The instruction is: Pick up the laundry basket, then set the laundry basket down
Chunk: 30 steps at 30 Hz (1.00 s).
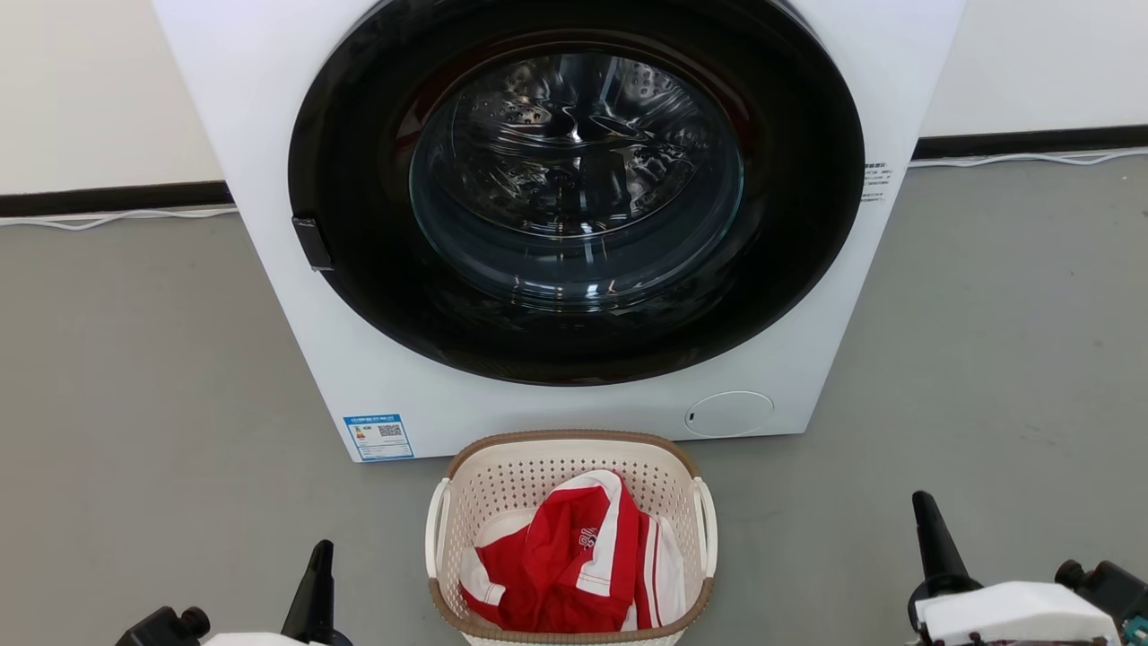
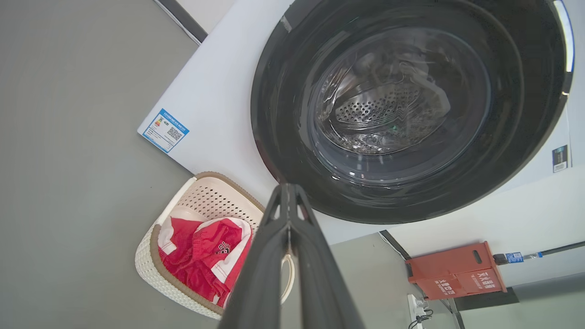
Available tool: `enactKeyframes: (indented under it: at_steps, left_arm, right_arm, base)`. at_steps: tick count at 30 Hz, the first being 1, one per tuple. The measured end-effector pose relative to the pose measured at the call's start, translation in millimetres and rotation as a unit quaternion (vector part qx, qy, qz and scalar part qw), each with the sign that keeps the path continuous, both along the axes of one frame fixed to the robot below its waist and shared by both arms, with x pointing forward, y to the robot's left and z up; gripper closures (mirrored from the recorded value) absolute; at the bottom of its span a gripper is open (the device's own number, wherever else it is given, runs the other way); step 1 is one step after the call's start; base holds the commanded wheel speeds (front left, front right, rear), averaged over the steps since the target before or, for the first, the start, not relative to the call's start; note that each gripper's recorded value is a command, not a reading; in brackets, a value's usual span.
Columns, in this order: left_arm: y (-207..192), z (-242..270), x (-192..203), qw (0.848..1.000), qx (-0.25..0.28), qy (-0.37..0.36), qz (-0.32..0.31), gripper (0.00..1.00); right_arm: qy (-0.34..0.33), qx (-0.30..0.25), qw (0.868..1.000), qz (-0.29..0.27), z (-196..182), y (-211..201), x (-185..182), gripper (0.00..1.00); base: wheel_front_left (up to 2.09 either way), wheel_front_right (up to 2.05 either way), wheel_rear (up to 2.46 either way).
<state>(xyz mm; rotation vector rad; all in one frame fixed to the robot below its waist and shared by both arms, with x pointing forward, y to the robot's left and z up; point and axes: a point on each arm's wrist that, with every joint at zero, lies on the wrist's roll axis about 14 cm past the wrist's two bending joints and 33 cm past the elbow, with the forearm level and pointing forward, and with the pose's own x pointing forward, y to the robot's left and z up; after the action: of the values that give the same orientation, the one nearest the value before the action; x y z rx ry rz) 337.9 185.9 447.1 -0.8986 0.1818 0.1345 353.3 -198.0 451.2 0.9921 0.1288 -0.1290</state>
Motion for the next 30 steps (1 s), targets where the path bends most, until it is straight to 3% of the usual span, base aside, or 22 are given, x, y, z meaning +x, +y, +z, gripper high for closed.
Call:
enactKeyframes:
  at_steps: [30]
  left_arm:
    - [1.5,10.4,17.2,0.984,-0.178,-0.021,0.016,1.0]
  right_arm:
    - [-0.016,0.152,0.988,-0.022,9.5,-5.9,9.6,1.0]
  base:
    - [0.0,0.0,0.0]
